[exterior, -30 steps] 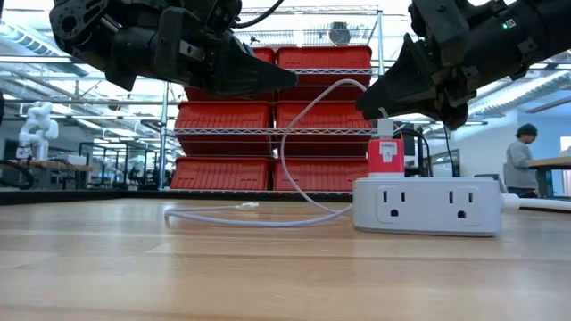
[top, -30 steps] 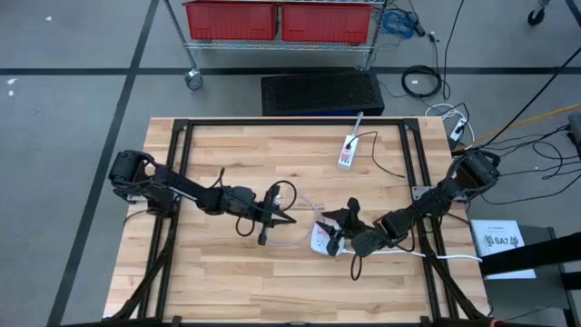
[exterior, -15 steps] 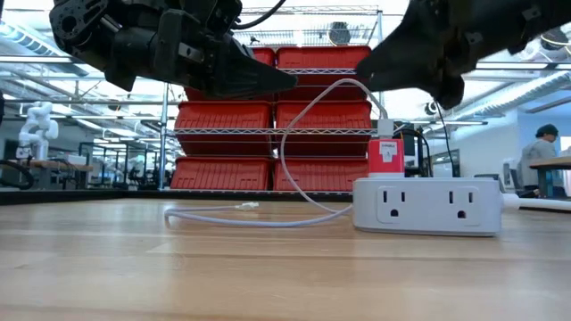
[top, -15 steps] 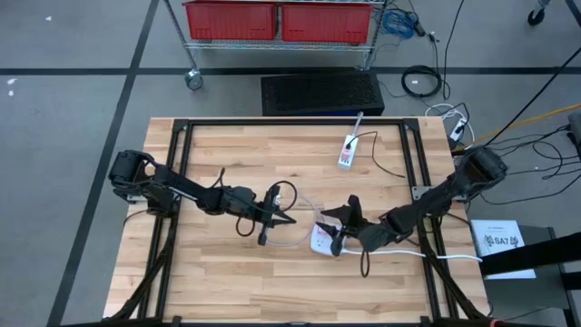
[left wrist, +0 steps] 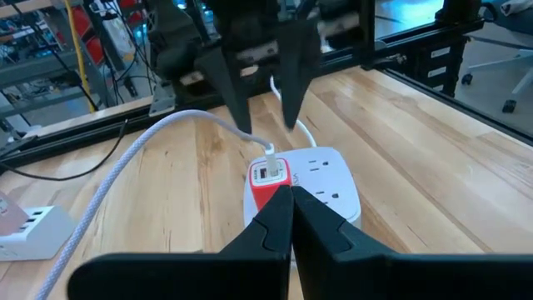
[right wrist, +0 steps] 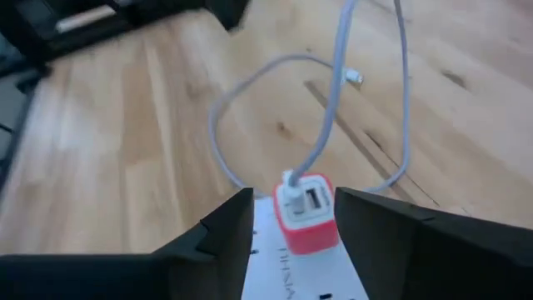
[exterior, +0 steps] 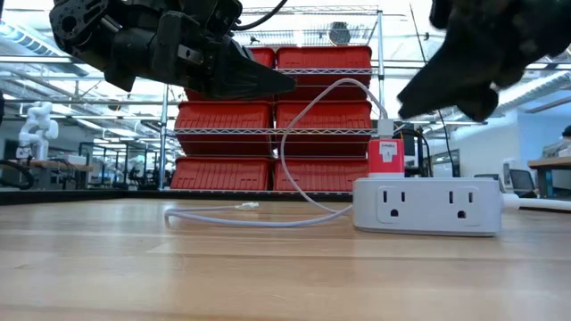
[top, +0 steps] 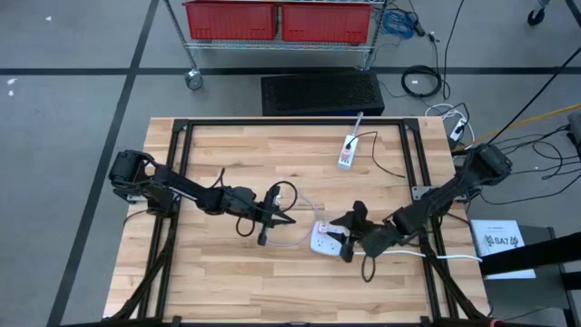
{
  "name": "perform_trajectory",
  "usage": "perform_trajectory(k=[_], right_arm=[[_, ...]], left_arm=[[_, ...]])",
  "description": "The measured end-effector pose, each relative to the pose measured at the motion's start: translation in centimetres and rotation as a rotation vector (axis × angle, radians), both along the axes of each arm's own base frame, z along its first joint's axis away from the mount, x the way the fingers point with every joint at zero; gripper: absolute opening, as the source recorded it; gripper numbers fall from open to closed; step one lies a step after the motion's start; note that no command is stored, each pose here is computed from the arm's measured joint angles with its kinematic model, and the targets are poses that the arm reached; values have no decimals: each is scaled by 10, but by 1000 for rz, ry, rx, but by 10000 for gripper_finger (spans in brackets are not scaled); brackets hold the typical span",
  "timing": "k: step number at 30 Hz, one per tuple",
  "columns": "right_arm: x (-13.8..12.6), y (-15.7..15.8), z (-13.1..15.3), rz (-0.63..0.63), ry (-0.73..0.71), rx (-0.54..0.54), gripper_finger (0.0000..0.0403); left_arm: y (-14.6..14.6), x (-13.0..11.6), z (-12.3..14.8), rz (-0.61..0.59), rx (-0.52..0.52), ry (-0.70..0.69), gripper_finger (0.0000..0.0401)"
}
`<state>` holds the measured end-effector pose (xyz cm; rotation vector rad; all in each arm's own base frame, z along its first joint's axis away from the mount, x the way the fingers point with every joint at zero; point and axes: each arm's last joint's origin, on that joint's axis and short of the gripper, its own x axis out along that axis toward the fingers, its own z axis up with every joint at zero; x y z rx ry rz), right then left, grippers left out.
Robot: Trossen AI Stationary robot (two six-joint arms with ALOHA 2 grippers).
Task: Insert USB
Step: Insert the white charger cable into the center orange charger adapter
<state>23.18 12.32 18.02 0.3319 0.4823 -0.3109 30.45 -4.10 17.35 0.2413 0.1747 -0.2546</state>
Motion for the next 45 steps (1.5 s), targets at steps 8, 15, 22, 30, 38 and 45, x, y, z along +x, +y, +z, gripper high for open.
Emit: perform_trajectory(k=[8,15,22,30,38,45], right_arm=[[11,-7,-13,-20,37,-10,128],[16,-9,-11,30,22,-16,86],[18,-12,-11,41,32,-17,15],[19,-14,-12,35,36,-17,5],[22,-13,-20,11,50,-5,4],[23,-13,-25,12,74,2,4]], left_arm=[[0,0,-1,0,0,6,10],[0,0,-1,1,1,10,10],[0,0,-2,1,2,16,10],[0,-1,-3,1,3,30,10],[0,-1,-3,0,3,32,10],[0,-1,-5,1,2,56,10]])
